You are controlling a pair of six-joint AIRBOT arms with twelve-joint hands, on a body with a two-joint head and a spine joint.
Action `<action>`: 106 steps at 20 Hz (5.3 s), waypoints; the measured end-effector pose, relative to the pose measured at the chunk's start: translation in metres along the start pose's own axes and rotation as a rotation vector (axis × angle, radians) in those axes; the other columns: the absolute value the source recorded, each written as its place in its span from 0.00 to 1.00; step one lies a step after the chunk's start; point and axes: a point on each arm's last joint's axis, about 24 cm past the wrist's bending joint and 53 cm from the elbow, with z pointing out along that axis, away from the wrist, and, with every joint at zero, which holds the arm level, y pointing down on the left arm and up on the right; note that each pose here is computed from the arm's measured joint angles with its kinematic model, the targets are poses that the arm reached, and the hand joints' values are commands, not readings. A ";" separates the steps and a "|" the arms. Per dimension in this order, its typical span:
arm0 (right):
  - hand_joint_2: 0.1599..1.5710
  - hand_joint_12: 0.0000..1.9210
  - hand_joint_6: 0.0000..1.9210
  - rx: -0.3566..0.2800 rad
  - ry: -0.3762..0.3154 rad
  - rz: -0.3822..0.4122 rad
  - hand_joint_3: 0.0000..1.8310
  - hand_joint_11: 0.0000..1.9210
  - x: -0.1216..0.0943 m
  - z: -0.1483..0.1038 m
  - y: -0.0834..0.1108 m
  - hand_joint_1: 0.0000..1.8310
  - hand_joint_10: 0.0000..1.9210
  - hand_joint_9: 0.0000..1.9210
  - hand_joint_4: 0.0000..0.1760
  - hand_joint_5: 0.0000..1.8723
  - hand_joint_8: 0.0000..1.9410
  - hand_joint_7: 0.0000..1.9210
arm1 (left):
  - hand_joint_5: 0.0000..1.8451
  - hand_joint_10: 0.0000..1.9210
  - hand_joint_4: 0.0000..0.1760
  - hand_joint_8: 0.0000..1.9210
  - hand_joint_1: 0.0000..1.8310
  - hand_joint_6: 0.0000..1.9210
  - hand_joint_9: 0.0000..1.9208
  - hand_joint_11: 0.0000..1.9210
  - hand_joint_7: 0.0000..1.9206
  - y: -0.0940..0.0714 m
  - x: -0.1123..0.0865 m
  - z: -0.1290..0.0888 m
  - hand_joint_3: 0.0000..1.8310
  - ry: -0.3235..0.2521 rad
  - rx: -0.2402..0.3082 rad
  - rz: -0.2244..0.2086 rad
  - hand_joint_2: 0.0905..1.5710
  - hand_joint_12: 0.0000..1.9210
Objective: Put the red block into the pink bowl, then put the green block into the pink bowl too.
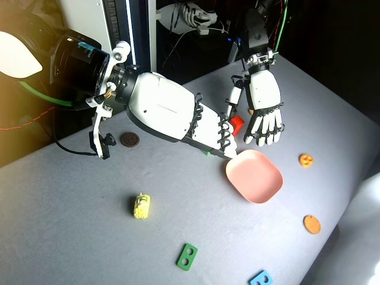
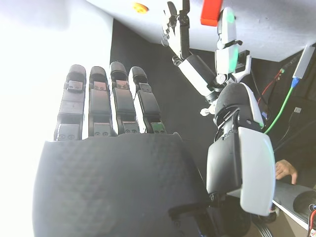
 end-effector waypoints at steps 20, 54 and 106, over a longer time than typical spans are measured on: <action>0.65 0.00 0.00 0.000 0.000 -0.004 0.00 0.00 0.000 0.000 0.000 0.05 0.00 0.00 0.00 0.04 0.00 0.04 | 0.52 0.00 0.49 0.00 0.57 0.54 0.11 0.00 0.24 0.001 -0.004 0.000 0.00 -0.009 -0.007 -0.004 0.70 0.00; 0.64 0.00 0.01 0.000 0.000 -0.005 0.00 0.00 0.000 0.000 0.000 0.07 0.00 0.01 0.00 0.07 0.00 0.05 | 0.56 0.00 1.00 0.00 0.57 0.49 0.14 0.00 0.26 -0.083 -0.082 0.078 0.00 -0.107 0.306 0.058 0.67 0.06; 0.65 0.00 0.00 0.063 -0.018 0.238 0.00 0.00 0.015 0.042 -0.017 0.03 0.00 0.01 0.00 0.05 0.00 0.05 | 0.16 0.00 0.00 0.00 0.17 0.00 0.12 0.00 0.16 -0.010 -0.121 0.043 0.01 -0.101 0.169 0.166 0.69 0.15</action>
